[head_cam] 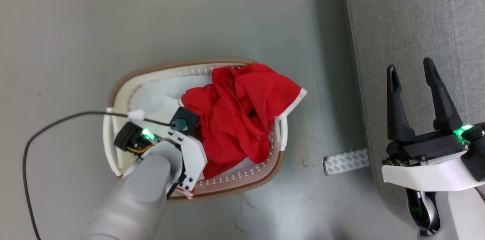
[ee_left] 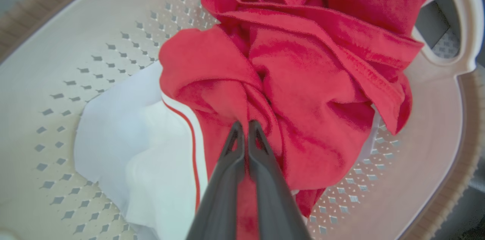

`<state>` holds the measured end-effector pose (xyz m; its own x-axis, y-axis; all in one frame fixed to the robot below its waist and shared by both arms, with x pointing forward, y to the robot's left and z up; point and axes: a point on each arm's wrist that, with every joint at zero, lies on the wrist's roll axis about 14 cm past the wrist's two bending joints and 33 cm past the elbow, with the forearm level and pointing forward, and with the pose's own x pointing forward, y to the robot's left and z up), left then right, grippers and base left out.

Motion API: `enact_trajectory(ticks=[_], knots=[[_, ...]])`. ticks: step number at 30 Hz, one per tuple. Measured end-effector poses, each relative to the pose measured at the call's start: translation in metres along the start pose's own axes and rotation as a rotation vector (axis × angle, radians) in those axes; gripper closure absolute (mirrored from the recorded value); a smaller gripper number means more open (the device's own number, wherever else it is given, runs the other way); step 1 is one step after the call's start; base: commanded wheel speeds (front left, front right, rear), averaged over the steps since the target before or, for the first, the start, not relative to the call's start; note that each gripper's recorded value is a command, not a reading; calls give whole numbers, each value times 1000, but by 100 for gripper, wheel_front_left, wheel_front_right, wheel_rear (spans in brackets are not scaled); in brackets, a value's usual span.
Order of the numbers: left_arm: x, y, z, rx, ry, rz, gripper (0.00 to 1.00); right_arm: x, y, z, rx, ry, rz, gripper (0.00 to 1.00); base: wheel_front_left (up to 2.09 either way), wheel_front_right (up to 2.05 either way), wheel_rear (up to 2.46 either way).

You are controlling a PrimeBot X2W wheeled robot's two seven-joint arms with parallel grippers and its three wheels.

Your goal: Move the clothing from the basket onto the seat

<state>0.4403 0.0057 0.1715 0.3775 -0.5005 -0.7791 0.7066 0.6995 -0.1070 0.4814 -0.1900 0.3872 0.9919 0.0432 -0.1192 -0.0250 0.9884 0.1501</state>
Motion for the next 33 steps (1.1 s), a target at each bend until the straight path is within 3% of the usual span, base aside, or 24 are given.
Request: enact_trajectory(ticks=[5, 7, 13, 20, 33], knots=[[-22, 7, 18, -104, -99, 59, 100, -5, 5, 16, 10, -32, 6, 0, 0, 0, 0], [-35, 9, 21, -199, -137, 89, 100, -11, 6, 21, 15, -35, 4, 0, 0, 0, 0], [-77, 6, 40, -307, -260, 141, 100, -35, 17, 35, 55, -45, 17, 0, 0, 0, 0], [-131, -4, 66, -328, -404, 184, 100, -74, 28, 49, 112, -58, 24, 0, 0, 0, 0], [-261, -7, 150, -219, -812, 292, 100, -137, 44, 88, 129, -174, 59, 0, 0, 0, 0]])
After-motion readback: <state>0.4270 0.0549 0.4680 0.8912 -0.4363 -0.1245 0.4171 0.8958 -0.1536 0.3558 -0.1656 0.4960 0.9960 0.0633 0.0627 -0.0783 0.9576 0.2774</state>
